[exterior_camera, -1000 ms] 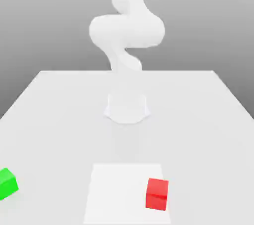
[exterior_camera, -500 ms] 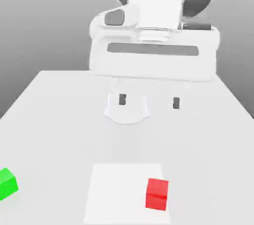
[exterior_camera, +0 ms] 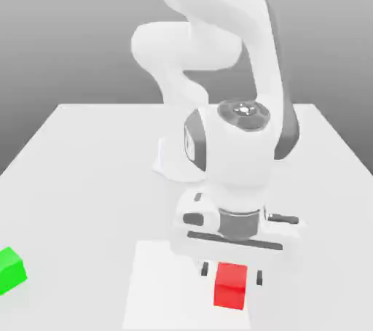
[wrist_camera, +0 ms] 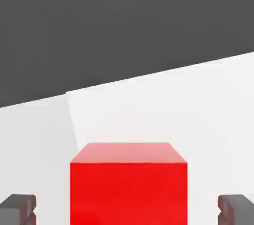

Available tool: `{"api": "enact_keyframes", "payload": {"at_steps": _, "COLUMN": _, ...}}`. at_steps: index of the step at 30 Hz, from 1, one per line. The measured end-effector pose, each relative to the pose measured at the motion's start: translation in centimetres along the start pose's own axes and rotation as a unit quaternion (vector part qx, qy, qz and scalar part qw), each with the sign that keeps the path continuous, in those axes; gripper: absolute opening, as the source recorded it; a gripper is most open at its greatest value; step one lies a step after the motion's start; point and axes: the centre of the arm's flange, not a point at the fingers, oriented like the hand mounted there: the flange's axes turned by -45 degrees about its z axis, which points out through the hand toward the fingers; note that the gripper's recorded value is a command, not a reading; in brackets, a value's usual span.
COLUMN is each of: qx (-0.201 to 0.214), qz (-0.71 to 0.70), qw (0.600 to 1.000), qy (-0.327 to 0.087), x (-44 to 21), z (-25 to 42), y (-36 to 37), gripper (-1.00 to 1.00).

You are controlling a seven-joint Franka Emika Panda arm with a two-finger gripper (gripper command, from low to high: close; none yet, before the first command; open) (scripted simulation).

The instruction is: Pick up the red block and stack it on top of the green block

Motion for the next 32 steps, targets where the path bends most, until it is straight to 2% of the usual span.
{"api": "enact_keyframes", "payload": {"at_steps": 6, "qx": 0.0, "qz": 0.0, "qw": 1.0, "qy": 0.0, "x": 0.0, "z": 0.0, "y": 0.0, "gripper": -1.0}}
{"api": "enact_keyframes", "payload": {"at_steps": 12, "qx": 0.0, "qz": 0.018, "qw": 1.0, "qy": 0.0, "x": 0.7, "z": -5.9, "y": 1.2, "gripper": -1.0}}
{"api": "enact_keyframes", "payload": {"at_steps": 19, "qx": -0.001, "qz": 0.245, "qw": 0.97, "qy": -0.002, "x": 5.9, "z": -7.6, "y": 17.5, "gripper": -1.0}}
{"api": "enact_keyframes", "payload": {"at_steps": 25, "qx": 0.0, "qz": 0.429, "qw": 0.904, "qy": 0.0, "x": 5.1, "z": -8.8, "y": 32.8, "gripper": -1.0}}
{"api": "enact_keyframes", "payload": {"at_steps": 28, "qx": 0.001, "qz": 0.499, "qw": 0.867, "qy": 0.0, "x": 4.0, "z": -5.4, "y": 39.1, "gripper": -1.0}}
{"api": "enact_keyframes", "payload": {"at_steps": 29, "qx": 0.0, "qz": 0.505, "qw": 0.863, "qy": 0.0, "x": 3.8, "z": -4.2, "y": 39.7, "gripper": 1.0}}
{"api": "enact_keyframes", "payload": {"at_steps": 32, "qx": 0.0, "qz": 0.505, "qw": 0.863, "qy": 0.0, "x": 3.8, "z": -4.2, "y": 39.7, "gripper": 1.0}}
